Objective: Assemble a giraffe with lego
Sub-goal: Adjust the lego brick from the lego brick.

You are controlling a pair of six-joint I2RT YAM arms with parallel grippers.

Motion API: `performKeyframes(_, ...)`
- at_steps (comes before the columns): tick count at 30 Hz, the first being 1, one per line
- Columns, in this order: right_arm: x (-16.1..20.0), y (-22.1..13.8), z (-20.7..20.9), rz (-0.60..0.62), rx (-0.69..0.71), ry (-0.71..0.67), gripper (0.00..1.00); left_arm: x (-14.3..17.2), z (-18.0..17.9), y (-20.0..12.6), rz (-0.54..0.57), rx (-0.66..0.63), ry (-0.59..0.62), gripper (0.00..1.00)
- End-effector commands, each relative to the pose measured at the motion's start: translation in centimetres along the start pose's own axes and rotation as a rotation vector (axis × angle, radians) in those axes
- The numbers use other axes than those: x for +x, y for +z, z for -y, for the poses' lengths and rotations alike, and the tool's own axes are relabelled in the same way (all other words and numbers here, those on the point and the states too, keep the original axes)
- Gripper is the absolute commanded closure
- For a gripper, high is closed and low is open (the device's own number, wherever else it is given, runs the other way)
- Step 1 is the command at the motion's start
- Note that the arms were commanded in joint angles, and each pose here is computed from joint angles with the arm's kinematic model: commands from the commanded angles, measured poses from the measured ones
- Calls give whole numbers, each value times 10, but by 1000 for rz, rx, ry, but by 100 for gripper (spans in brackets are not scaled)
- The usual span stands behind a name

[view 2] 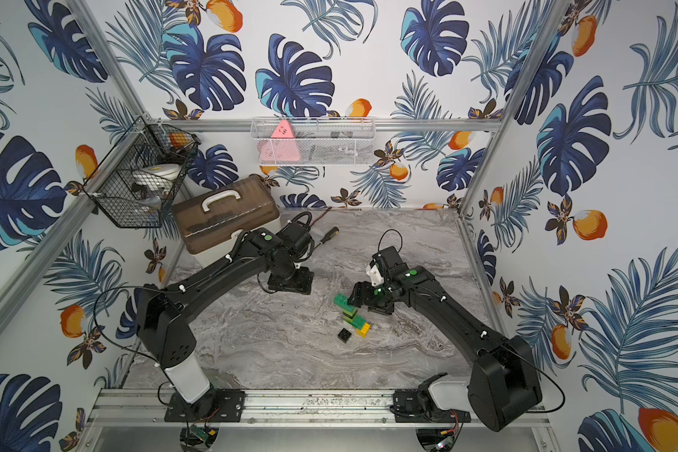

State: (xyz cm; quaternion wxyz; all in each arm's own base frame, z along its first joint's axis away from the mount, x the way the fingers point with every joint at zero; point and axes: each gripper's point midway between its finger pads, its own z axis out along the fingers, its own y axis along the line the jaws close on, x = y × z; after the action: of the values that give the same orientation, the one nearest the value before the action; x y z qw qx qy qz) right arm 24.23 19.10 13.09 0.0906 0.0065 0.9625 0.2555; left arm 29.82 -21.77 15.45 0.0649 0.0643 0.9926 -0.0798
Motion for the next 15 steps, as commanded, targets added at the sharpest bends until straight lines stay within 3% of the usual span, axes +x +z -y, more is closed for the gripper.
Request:
performKeyframes(1, 3, 3, 11, -9, 52, 6, 29, -2, 0, -1, 8, 3, 8, 22)
performKeyframes(15, 13, 1, 29, -38, 135, 33, 46, -10, 7, 3, 8, 21, 20, 22)
